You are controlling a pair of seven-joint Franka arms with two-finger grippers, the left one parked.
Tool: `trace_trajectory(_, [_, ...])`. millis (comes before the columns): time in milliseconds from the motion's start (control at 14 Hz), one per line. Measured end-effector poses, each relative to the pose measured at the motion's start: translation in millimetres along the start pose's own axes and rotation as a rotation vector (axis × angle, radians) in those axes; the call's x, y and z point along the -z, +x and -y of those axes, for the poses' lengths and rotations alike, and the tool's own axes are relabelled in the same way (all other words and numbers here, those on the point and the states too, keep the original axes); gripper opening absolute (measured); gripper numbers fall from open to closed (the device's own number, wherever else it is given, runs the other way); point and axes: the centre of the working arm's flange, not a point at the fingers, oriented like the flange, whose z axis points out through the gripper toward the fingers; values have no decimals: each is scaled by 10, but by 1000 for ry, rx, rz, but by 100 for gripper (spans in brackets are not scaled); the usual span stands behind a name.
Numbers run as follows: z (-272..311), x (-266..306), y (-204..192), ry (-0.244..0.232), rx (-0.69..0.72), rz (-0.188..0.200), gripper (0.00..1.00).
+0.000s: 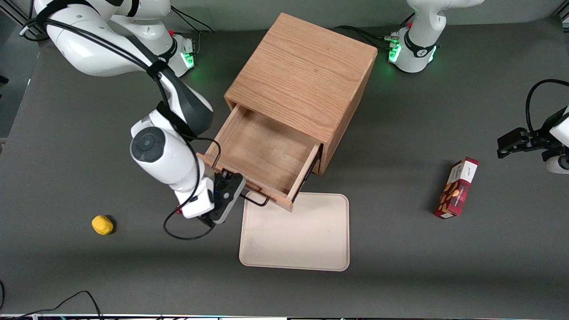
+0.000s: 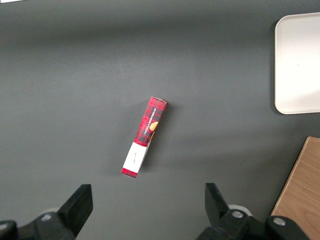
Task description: Open upper drawer
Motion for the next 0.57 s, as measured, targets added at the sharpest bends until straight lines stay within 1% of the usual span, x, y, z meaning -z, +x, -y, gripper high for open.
trace_trajectory(71, [-68,0,-20,-13,-8,-14,100])
trace_trajectory(214, [-165,5,-55,-23,-26,-26,100])
trace_trajectory(286, [-201,-4,-71,-15,-43,-35,100])
trace_trajectory(429, [-249,-18,-85,22,-93,-67,100])
trace_trajectory(571, [-278,29,-68,41,-121,-94,100])
